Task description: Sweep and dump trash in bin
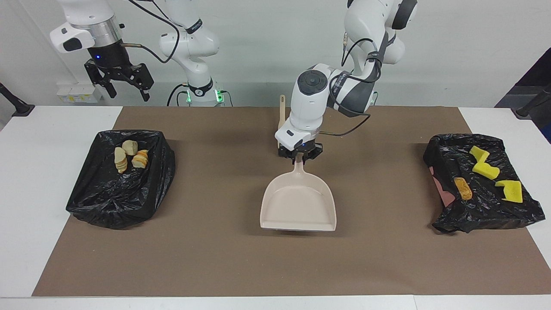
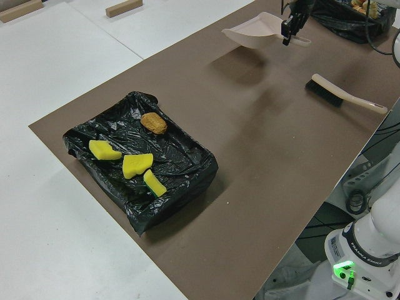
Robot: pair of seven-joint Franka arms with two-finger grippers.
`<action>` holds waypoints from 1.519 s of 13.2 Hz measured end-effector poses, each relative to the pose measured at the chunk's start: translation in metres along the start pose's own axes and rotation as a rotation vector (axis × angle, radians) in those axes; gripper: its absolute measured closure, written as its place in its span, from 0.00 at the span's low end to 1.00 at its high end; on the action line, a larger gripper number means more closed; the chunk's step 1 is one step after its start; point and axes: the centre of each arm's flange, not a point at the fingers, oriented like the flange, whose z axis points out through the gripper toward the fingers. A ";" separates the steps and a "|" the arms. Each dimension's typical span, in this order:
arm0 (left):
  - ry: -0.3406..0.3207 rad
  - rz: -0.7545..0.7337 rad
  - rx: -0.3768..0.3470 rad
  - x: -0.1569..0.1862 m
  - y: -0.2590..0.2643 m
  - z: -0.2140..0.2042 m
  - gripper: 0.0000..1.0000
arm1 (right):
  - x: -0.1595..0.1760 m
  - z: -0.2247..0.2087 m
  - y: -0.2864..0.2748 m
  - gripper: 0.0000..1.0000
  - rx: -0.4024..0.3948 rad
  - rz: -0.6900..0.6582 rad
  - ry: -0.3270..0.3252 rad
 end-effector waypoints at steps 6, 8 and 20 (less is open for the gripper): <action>0.018 -0.039 -0.059 0.018 0.019 0.068 0.69 | 0.000 0.000 -0.003 0.00 0.000 -0.006 0.000; 0.027 -0.064 -0.096 0.021 0.022 0.070 0.69 | 0.000 0.000 -0.003 0.00 0.000 -0.006 0.000; 0.061 -0.039 -0.003 0.027 0.002 0.080 0.10 | 0.000 0.000 -0.003 0.00 0.000 -0.006 0.001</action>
